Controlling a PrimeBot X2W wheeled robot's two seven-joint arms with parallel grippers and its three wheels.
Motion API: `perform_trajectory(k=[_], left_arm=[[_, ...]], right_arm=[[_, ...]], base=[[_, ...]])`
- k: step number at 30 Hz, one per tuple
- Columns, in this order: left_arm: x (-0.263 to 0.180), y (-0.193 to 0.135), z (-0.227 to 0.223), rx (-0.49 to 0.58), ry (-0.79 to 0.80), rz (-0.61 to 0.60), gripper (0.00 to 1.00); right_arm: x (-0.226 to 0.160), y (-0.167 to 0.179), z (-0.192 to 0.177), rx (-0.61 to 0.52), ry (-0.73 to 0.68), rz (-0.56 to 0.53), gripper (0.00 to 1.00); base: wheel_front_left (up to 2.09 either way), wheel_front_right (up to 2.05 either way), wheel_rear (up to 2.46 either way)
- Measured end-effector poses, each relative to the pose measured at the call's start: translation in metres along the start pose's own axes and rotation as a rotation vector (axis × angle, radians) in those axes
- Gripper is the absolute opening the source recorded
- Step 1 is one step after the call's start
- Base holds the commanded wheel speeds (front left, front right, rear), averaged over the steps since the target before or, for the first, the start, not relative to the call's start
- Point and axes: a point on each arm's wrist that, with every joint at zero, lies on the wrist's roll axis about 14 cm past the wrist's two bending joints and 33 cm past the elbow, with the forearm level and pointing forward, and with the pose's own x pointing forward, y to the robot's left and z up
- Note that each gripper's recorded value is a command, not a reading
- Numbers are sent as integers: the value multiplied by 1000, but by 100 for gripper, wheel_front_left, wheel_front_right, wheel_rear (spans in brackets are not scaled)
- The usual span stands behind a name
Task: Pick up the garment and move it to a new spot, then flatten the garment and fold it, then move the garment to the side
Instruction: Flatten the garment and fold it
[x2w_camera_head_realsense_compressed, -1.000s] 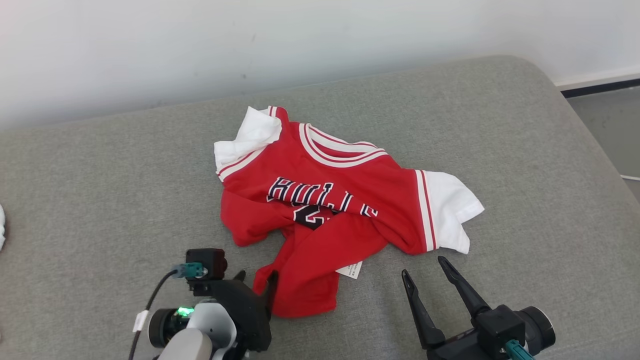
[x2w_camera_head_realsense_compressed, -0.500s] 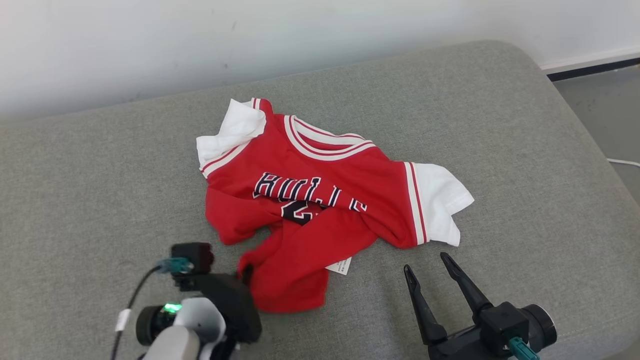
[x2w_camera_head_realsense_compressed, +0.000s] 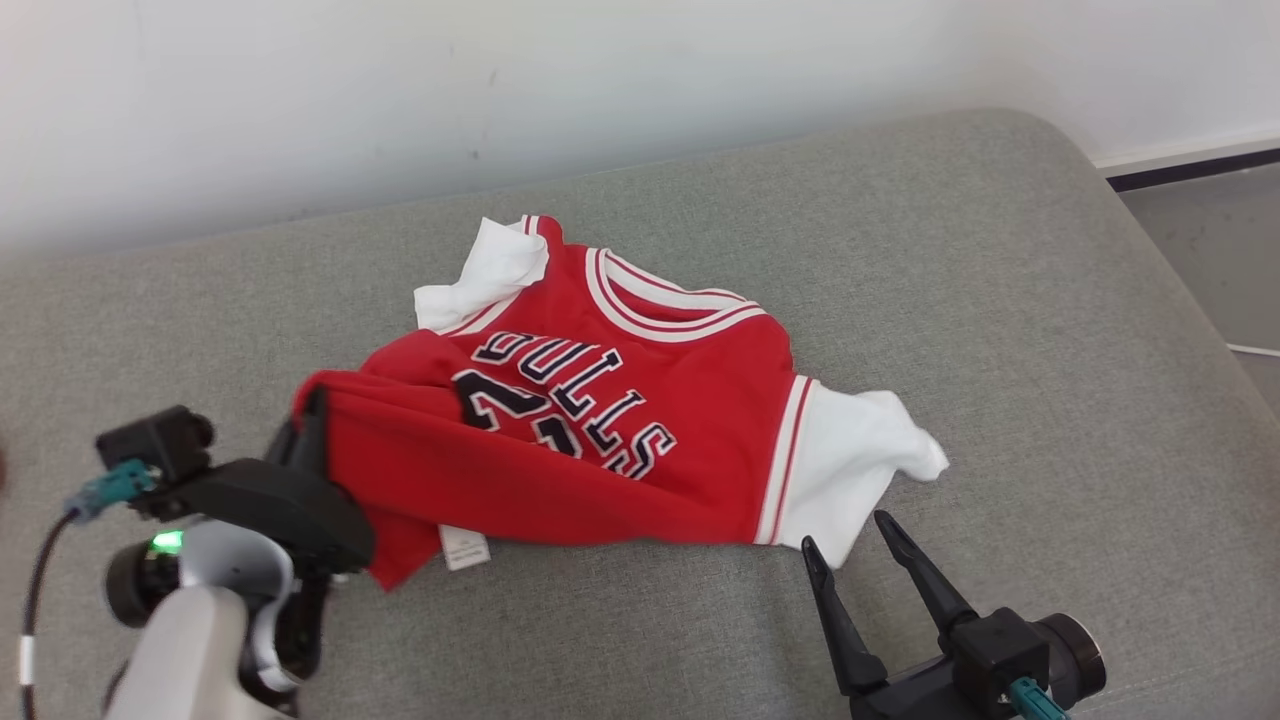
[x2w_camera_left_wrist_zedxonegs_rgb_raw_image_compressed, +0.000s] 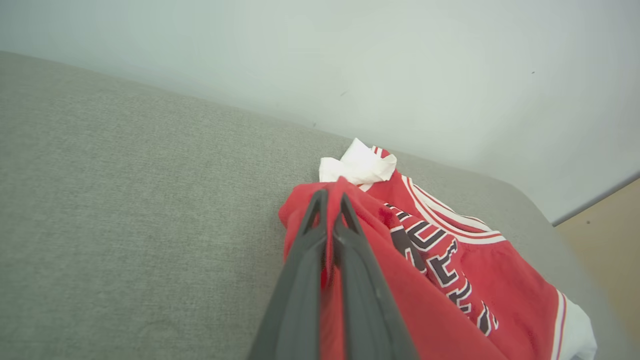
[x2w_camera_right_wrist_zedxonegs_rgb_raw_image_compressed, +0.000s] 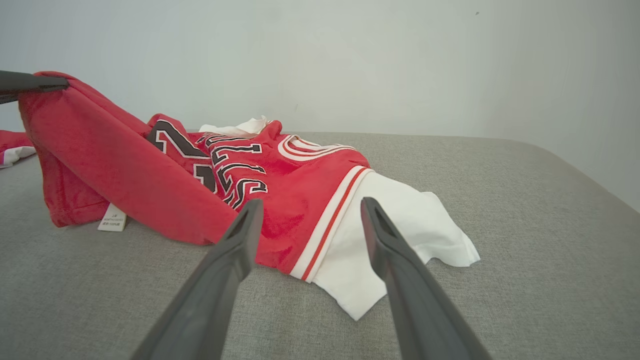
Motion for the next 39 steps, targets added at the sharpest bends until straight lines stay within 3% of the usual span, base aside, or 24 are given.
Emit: perform_trajectory(k=[8,9,10,11,18,26,32,39], left_arm=[[10,34,20,114,-9,96,0],[11,37,18,132,-5,100,7],[12,39,15,145,1,100,97],[13,39,12,161,6,100,100],[7,50,-1,150,-4,130,100],[-32,72,-15,88,-41,195,100],[-58,66,-47,68,54,180,100],[-58,53,-83,81,182,133,100]], right_arm=[[-4,-1,0,-7,2,2,100],[-4,-1,0,-7,3,3,100],[-4,-1,0,-7,4,3,100],[-4,-1,0,-6,4,3,100],[-4,0,2,-8,2,8,100],[-2,9,5,-4,-9,36,100],[2,18,5,0,-9,65,100],[5,20,5,1,-9,70,100]], base=[[0,0,0],[0,0,0],[0,0,0],[0,0,0],[0,0,0],[0,0,0],[0,0,0],[0,0,0]])
